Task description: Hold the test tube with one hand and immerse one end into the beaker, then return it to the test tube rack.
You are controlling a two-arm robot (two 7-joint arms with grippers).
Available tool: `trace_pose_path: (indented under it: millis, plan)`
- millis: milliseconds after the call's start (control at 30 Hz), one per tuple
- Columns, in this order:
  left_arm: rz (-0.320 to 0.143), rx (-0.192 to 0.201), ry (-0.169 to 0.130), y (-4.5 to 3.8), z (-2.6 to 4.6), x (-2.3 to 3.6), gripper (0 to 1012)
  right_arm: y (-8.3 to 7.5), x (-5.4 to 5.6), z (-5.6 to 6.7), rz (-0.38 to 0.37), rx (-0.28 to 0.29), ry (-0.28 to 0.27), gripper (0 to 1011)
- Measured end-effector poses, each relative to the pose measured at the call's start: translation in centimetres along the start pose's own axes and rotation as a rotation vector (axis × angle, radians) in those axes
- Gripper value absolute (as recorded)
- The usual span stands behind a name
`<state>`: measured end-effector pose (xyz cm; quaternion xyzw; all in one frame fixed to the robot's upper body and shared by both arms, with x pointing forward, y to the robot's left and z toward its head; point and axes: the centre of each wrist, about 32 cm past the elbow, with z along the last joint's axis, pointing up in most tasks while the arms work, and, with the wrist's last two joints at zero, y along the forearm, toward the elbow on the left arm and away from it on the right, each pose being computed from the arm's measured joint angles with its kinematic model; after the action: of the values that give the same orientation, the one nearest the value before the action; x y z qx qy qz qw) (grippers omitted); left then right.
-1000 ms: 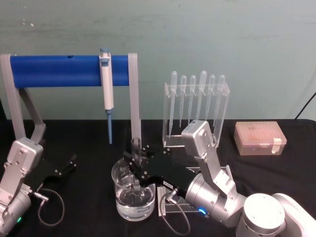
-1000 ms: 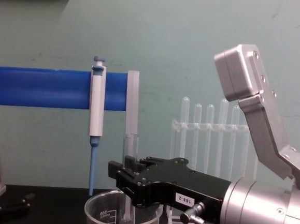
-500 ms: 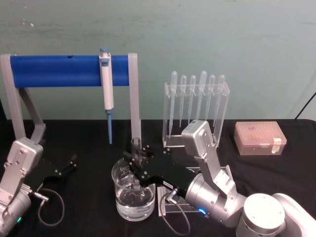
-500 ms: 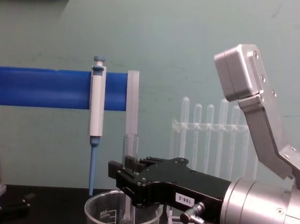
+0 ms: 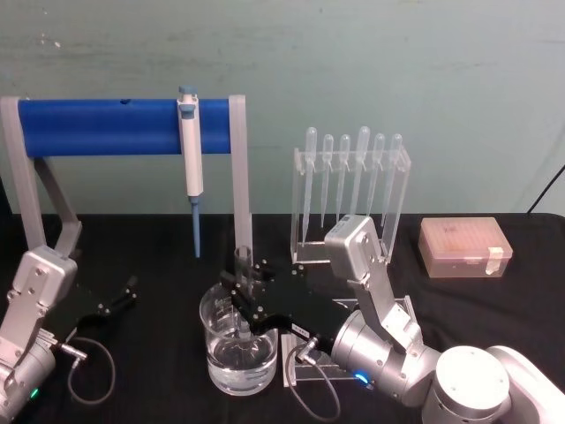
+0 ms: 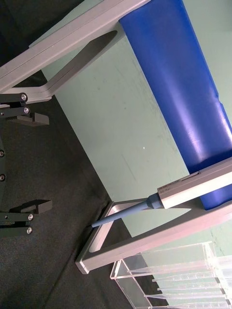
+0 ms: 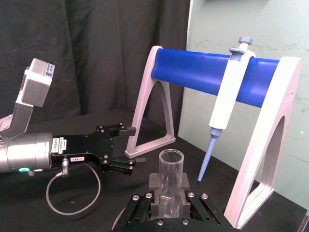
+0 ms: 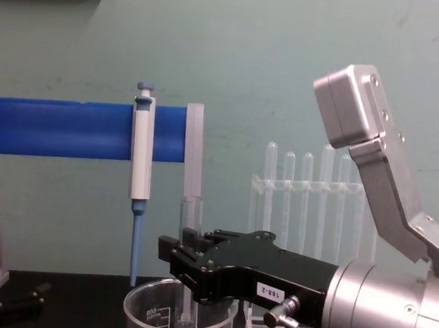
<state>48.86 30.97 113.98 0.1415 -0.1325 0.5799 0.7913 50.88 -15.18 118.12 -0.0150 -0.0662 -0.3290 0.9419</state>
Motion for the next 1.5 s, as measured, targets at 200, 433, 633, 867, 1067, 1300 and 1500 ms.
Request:
trace_pose_path:
  millis: [200,433,633,867,1067,1300,1500]
  plan:
    - [0.000,0.000,0.000,0.00,0.00,0.00,1000,0.00,0.00,0.00,0.000,0.000,0.000,233]
    - [0.000,0.000,0.000,0.00,0.00,0.00,1000,0.00,0.00,0.00,0.000,0.000,0.000,233]
    - [0.000,0.000,0.000,0.00,0.00,0.00,1000,0.00,0.00,0.00,0.000,0.000,0.000,233]
    - [0.000,0.000,0.000,0.00,0.00,0.00,1000,0.00,0.00,0.00,0.000,0.000,0.000,233]
    - [0.000,0.000,0.000,0.00,0.00,0.00,1000,0.00,0.00,0.00,0.000,0.000,0.000,233]
    - [0.000,0.000,0.000,0.00,0.00,0.00,1000,0.00,0.00,0.00,0.000,0.000,0.000,233]
    - [0.000,0.000,0.000,0.00,0.00,0.00,1000,0.00,0.00,0.00,0.000,0.000,0.000,233]
